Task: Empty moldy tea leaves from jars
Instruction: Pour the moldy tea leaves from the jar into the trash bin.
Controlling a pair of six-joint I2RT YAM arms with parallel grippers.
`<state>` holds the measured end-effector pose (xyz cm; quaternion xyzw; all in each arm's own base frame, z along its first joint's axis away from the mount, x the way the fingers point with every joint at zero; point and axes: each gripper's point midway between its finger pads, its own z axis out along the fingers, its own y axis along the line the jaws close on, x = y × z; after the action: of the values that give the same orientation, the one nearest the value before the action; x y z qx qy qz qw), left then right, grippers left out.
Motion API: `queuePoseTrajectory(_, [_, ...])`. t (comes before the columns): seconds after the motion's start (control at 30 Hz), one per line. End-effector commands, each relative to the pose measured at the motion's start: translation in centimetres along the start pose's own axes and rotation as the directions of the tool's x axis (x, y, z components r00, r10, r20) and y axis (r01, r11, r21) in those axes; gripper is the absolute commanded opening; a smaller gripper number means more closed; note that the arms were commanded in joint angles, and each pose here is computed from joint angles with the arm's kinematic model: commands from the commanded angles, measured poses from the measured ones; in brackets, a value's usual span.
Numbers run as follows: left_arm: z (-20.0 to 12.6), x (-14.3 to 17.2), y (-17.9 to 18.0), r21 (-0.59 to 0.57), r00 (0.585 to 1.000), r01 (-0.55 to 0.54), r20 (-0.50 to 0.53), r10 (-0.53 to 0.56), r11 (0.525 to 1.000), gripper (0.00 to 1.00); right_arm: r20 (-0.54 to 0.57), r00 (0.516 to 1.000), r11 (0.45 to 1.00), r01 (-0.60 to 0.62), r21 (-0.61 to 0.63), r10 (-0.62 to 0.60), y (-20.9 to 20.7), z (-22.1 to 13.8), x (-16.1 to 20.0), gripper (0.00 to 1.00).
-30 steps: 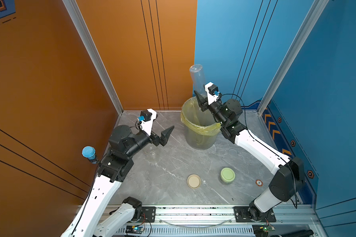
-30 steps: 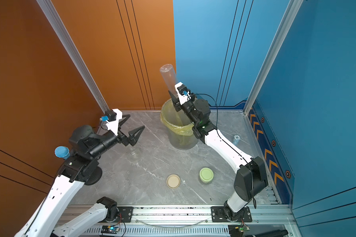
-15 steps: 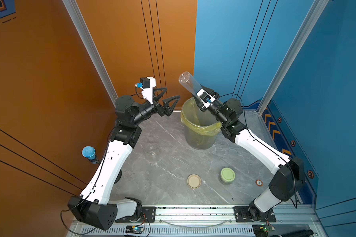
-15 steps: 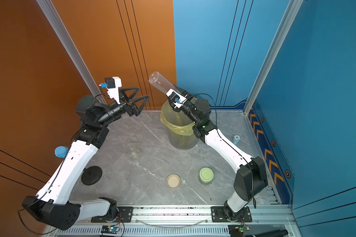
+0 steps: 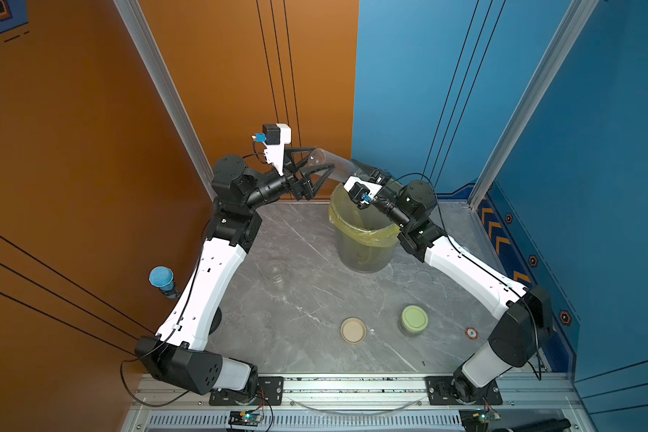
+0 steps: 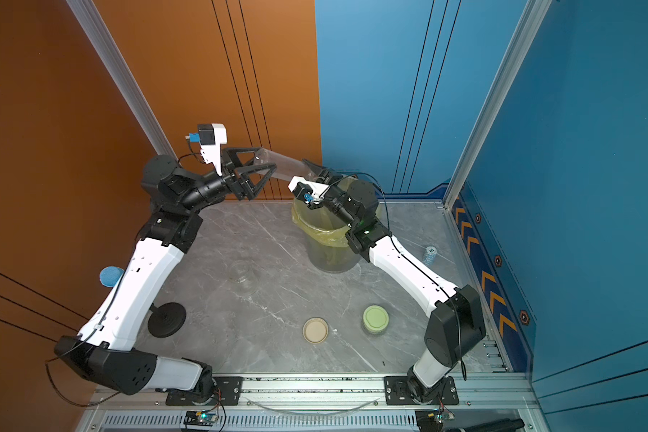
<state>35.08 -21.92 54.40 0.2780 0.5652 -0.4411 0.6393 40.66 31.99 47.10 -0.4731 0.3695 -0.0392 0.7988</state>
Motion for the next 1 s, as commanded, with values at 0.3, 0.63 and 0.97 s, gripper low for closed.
queuePoseTrajectory(0.3, [0.6,0.8,-0.1,0.033,0.999,0.002,-0.041,-0.001,0.999,0.75,0.034,0.995,0.995,0.097,-0.004,-0.097,0.3,0.6,-1.2,0.17])
queuePoseTrajectory(0.63, [0.4,1.2,-0.1,0.03,0.998,-0.011,-0.055,0.013,0.999,0.46,0.032,0.992,0.992,0.125,0.0,-0.125,0.4,1.0,-1.3,0.18])
queuePoseTrajectory(0.97, [0.1,1.2,0.0,0.004,0.999,-0.035,-0.027,0.035,0.999,0.35,0.019,0.991,0.991,0.132,-0.004,-0.132,0.8,1.1,-1.4,0.28])
